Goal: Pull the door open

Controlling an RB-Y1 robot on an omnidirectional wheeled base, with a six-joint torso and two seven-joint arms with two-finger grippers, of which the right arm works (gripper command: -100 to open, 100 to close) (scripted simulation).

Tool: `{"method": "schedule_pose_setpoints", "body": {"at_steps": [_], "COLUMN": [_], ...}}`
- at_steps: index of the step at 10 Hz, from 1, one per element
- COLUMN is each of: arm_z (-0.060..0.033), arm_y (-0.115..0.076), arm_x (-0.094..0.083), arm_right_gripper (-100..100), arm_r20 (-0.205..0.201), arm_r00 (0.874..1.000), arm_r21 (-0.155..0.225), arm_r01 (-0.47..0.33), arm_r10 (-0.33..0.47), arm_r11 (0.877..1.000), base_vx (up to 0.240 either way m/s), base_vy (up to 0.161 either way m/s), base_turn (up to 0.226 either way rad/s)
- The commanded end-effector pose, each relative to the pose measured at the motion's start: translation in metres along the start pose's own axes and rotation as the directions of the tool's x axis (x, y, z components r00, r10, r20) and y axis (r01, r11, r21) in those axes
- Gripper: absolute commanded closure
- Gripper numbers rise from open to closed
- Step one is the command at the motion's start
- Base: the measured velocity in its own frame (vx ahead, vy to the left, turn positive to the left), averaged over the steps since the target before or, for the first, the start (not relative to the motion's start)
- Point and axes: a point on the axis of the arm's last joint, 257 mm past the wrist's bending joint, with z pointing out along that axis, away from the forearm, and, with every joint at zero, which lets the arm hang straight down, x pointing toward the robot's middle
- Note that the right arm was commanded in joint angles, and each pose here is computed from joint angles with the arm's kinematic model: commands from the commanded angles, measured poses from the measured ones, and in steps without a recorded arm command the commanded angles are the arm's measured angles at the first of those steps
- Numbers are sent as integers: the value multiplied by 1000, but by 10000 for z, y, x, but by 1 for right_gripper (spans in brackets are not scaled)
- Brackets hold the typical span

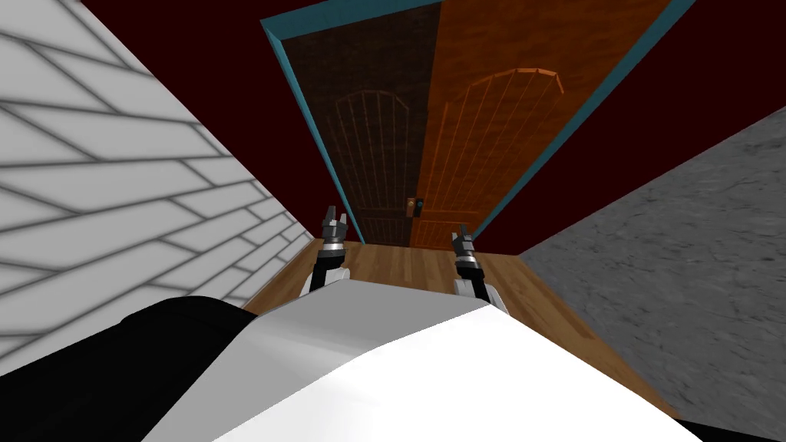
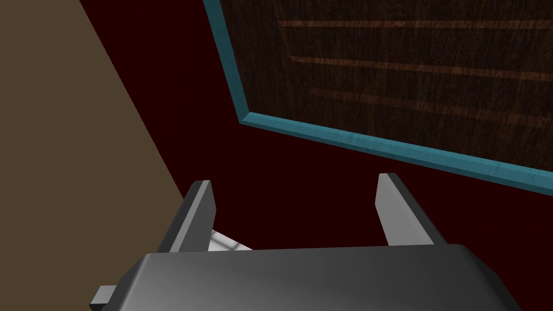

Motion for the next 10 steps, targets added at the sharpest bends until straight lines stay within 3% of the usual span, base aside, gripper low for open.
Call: {"method": "schedule_pose_setpoints", "body": {"at_steps": [1,10], "arm_z": [-1,-4], "arm_y": [-133,-919], "arm_x": [-5,-54], "arm_right_gripper": [-100,-100], "arm_r20": [1,22], "arm_r00": [1000,998], "arm_r21": [28,195], "arm_r01": [-7,-55], "arm_r10": [7,51], "arm_r11": [1000,979], "base_vx": [151,158], "base_vy": [50,42], "base_turn": [31,41]}}
